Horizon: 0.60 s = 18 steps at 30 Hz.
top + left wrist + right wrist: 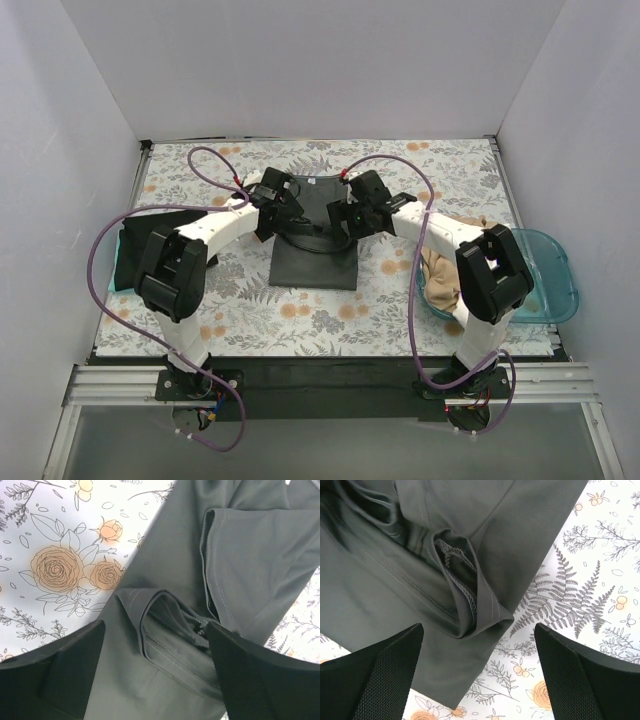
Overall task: Fold and stack the t-shirts
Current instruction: Fold the tshirt
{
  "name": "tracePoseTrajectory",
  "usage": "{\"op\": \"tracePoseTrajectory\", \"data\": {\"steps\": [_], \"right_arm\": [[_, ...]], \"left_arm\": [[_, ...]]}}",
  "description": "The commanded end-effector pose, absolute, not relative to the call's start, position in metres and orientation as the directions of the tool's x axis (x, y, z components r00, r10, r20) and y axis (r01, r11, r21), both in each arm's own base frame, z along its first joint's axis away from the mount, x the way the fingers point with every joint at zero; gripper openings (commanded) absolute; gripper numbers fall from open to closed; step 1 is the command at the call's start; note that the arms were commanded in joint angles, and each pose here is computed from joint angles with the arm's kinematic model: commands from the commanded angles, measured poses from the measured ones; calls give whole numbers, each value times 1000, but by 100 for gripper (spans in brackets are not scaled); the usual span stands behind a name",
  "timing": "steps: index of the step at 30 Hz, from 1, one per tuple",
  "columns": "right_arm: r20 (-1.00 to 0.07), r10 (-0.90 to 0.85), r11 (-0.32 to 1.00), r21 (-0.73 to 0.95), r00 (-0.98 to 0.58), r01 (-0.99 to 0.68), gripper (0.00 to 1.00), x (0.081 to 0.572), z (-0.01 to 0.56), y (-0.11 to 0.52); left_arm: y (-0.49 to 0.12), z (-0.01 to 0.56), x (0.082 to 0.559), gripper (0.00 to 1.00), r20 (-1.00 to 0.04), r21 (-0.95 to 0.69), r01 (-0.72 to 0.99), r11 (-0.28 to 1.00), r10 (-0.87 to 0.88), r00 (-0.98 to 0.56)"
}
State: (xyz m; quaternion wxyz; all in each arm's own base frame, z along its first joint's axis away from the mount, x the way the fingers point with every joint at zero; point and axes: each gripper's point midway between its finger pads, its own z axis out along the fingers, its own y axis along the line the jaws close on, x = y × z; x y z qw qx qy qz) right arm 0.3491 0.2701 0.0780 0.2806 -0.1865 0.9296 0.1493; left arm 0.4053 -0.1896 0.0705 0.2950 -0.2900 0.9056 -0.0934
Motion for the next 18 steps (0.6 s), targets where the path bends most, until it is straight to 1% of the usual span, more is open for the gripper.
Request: {"op": "tracePoseTrajectory", "data": {"steps": [1, 3, 5, 7, 8, 10, 11, 13, 14, 16, 17, 18], "right_arm": [[-641, -251, 850, 212, -725, -481, 98, 355, 113, 282], [-651, -241, 835, 239, -719, -495, 98, 343, 122, 282], [-687, -226, 790, 286, -690, -543, 98, 330, 138, 291], [-676, -252, 731, 336, -693, -594, 98, 303, 130, 301], [-697, -245, 704, 350, -674, -618, 98, 298, 136, 307], [-677, -264, 659, 395, -688, -641, 98, 280, 126, 315], [-674, -273, 641, 405, -687, -652, 98, 275, 122, 322], [-663, -295, 619, 416, -689, -666, 98, 268, 115, 330], [-652, -308, 619, 416, -693, -666, 98, 268, 107, 334], [-656, -322, 603, 413, -682, -682, 98, 270, 107, 344], [-647, -339, 605, 406, -683, -685, 98, 271, 97, 346], [-644, -345, 612, 398, -683, -684, 98, 273, 94, 348]], "left_arm": [[-187, 114, 414, 84, -534, -386, -429, 817, -577, -618], [-180, 116, 402, 87, -529, -387, -442, 809, -588, -612], [-176, 136, 393, 89, -540, -432, -426, 795, -607, -583], [-168, 127, 375, 90, -525, -421, -444, 791, -611, -592], [-167, 136, 365, 90, -517, -449, -434, 781, -623, -587], [-164, 131, 350, 91, -483, -472, -448, 759, -648, -588], [-164, 121, 333, 91, -455, -480, -444, 756, -648, -611], [-162, 112, 316, 92, -426, -493, -448, 746, -656, -623], [-156, 91, 298, 92, -397, -466, -470, 749, -652, -646], [-152, 82, 277, 93, -361, -476, -486, 733, -666, -653], [-145, 63, 260, 93, -339, -446, -505, 739, -662, -669], [-144, 64, 253, 93, -333, -458, -498, 736, -662, -672]]}}
